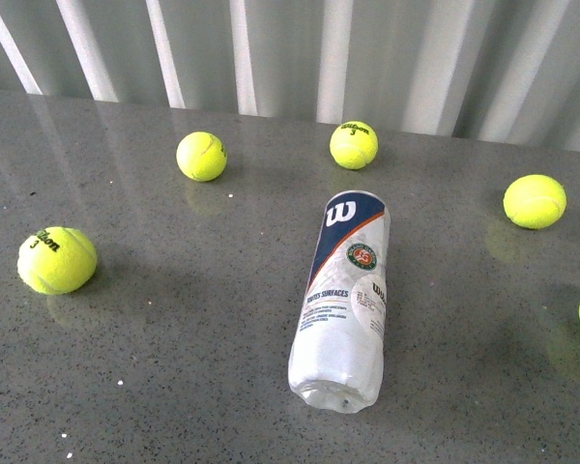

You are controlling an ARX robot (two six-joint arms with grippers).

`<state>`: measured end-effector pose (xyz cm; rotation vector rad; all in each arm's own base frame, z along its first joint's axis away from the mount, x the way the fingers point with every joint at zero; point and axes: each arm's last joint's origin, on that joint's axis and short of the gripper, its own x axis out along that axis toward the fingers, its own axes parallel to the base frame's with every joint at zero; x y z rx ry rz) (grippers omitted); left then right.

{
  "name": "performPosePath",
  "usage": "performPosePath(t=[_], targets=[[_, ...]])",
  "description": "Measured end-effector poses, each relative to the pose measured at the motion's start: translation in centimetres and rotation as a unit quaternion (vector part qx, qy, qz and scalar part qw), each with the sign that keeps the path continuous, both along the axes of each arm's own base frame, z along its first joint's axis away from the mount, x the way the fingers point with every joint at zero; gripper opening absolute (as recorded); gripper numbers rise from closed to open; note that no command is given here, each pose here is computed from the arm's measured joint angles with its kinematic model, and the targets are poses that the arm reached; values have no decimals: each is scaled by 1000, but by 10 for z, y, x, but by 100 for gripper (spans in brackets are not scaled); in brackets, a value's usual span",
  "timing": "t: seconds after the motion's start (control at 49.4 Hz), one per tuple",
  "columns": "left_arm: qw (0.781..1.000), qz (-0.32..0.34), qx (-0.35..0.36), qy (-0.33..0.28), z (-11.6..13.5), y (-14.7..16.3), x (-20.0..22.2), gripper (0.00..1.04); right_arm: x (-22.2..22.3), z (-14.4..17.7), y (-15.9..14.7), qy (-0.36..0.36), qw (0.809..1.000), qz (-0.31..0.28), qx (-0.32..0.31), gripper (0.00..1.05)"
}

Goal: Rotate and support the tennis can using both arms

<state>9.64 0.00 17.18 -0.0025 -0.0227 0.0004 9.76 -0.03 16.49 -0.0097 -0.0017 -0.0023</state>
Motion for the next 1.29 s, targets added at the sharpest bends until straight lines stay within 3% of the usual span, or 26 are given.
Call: performPosePath(t=[1.295], targets=[[1000, 0, 0, 0, 0, 0, 0, 98, 0, 0, 0, 0, 1000, 0, 0, 98]])
